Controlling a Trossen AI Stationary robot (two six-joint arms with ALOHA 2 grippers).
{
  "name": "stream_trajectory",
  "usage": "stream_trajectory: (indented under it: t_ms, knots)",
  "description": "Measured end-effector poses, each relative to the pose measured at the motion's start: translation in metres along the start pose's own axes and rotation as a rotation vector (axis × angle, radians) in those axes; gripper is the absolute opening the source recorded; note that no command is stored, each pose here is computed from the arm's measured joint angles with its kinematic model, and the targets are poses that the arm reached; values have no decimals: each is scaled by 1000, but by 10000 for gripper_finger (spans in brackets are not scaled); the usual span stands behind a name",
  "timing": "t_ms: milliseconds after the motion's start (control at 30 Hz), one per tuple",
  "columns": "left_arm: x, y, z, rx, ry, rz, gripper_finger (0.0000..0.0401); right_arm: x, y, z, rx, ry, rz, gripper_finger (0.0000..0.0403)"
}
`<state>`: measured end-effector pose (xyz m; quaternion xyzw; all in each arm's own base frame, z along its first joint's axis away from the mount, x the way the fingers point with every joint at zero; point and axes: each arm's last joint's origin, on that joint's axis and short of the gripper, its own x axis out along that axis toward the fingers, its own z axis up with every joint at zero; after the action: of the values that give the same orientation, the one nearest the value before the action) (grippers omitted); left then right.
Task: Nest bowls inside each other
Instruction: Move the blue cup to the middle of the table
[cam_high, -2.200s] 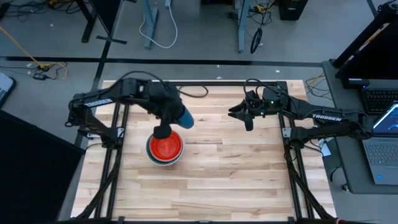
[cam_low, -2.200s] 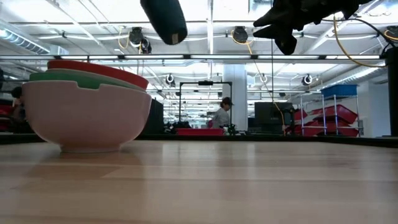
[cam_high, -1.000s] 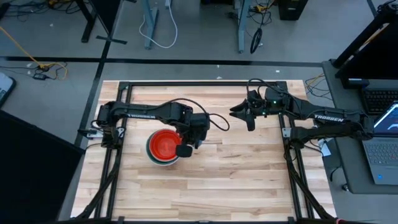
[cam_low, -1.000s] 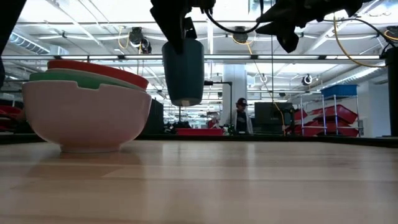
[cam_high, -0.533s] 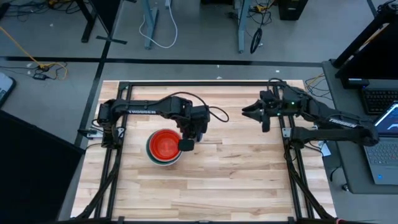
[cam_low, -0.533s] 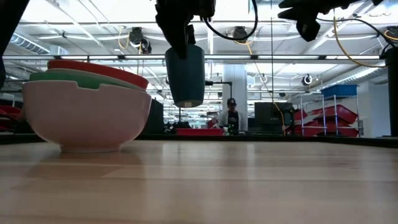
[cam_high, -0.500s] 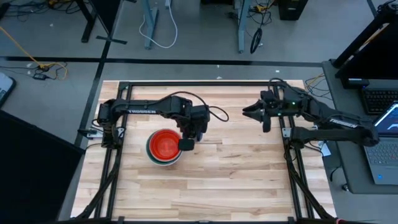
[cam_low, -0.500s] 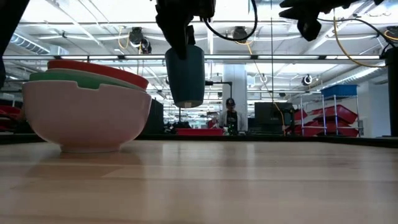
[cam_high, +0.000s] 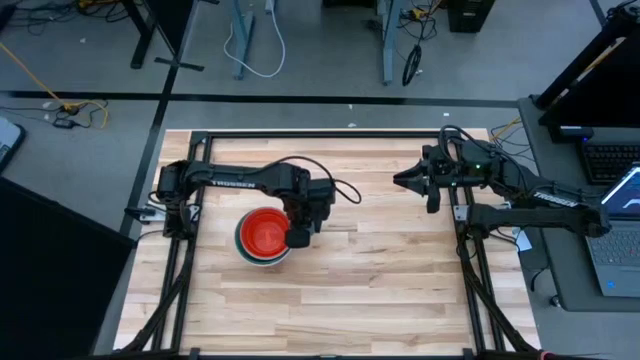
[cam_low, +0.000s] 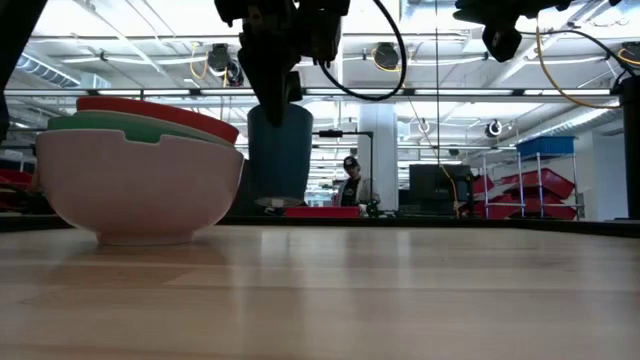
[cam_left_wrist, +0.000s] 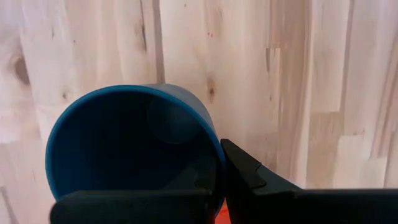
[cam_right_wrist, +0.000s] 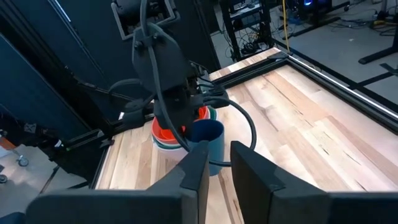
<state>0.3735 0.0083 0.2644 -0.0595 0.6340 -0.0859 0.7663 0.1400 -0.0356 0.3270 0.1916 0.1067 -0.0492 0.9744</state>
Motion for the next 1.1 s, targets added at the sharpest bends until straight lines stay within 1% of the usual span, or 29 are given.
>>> stream_trajectory:
  t_ms: [133, 300, 400, 500, 667, 800, 967, 1100]
  knots:
    - [0, 0, 2, -18, -23, 0, 0, 0, 0, 0, -2, 0, 0, 50]
    - [0, -1, 5, -12, -52, 0, 0, 0, 0, 0, -6, 0, 0, 50]
    - [0, -1, 5, -13, -48, 1, 0, 0, 0, 0, -6, 0, -1, 50]
    - [5, 0, 6, -18, -37, 7, 0, 0, 0, 0, -6, -1, -1, 50]
    - [21, -2, 12, -36, -19, 18, 0, 0, 0, 0, -6, -1, 0, 50]
    - [29, -3, 14, -51, -14, 46, 0, 0, 0, 0, -7, -3, 0, 50]
    - [31, -1, 15, -74, -11, 85, 0, 0, 0, 0, -6, -3, 0, 50]
    - [31, -1, 14, -98, -8, 92, 0, 0, 0, 0, -1, -3, 0, 50]
